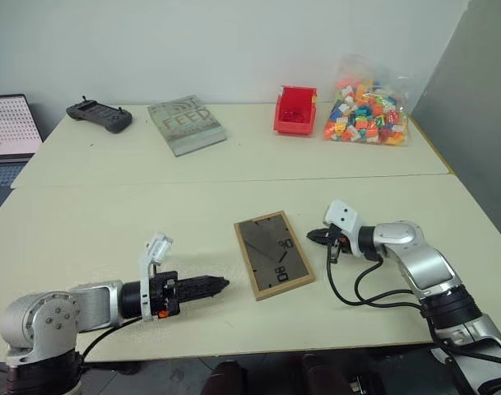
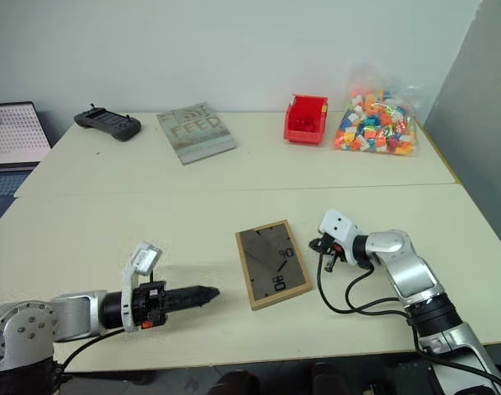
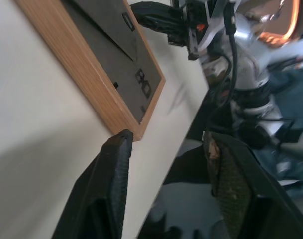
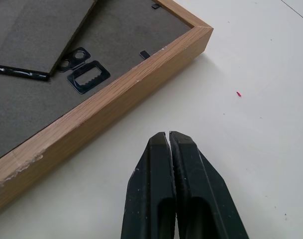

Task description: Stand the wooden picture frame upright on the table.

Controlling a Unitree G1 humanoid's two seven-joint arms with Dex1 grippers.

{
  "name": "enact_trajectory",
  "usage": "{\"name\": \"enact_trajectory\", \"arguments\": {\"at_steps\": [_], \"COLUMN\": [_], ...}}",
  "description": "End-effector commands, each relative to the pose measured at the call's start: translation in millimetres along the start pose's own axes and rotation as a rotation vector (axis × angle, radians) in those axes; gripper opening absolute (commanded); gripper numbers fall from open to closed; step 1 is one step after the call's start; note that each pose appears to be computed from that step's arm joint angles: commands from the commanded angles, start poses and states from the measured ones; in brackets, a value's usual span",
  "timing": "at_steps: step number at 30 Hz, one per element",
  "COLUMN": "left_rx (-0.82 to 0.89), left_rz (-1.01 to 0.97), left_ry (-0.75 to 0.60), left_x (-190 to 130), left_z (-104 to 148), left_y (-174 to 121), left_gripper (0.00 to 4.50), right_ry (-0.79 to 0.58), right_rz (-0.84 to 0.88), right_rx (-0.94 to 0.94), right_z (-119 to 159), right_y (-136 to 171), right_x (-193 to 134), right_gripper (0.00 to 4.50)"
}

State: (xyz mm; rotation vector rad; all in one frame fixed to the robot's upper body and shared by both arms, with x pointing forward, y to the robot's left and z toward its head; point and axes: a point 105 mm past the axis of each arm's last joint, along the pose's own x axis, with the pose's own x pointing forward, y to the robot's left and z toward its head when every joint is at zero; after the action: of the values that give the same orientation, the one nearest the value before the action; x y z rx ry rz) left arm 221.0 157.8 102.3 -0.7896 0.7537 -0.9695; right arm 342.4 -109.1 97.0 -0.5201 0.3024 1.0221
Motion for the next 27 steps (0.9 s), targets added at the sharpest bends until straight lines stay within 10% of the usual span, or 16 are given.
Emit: {"name": "enact_trajectory", "arguments": {"at_steps": [1,7,20,27], "left_rx": [-0.099,-0.195,-0.176,-0.129], "left_rz": [0.031,0.089,0.089,0.071], "left_ry": [-0.023,-0.039,-0.061,-0.105], "left_x": [9,31,51,42], "left_z": [-12,-23,-18,-6], "left_y": [10,30,37,27], "left_gripper": [3.33,4.47,4.47,2.95], "right_ry": [-0.044,-0.082,-0.093,-0.081], "right_rz": [0.025,0.090,0.088,0.053], "right_rx": [-0.035,-0.036,0.014,0.036], "right_z": [13,27,31,24], "right_y": [12,35,44,36], "right_x": [8,20,21,16], "right_gripper": [0.11,0.11,0.11,0.11]}}
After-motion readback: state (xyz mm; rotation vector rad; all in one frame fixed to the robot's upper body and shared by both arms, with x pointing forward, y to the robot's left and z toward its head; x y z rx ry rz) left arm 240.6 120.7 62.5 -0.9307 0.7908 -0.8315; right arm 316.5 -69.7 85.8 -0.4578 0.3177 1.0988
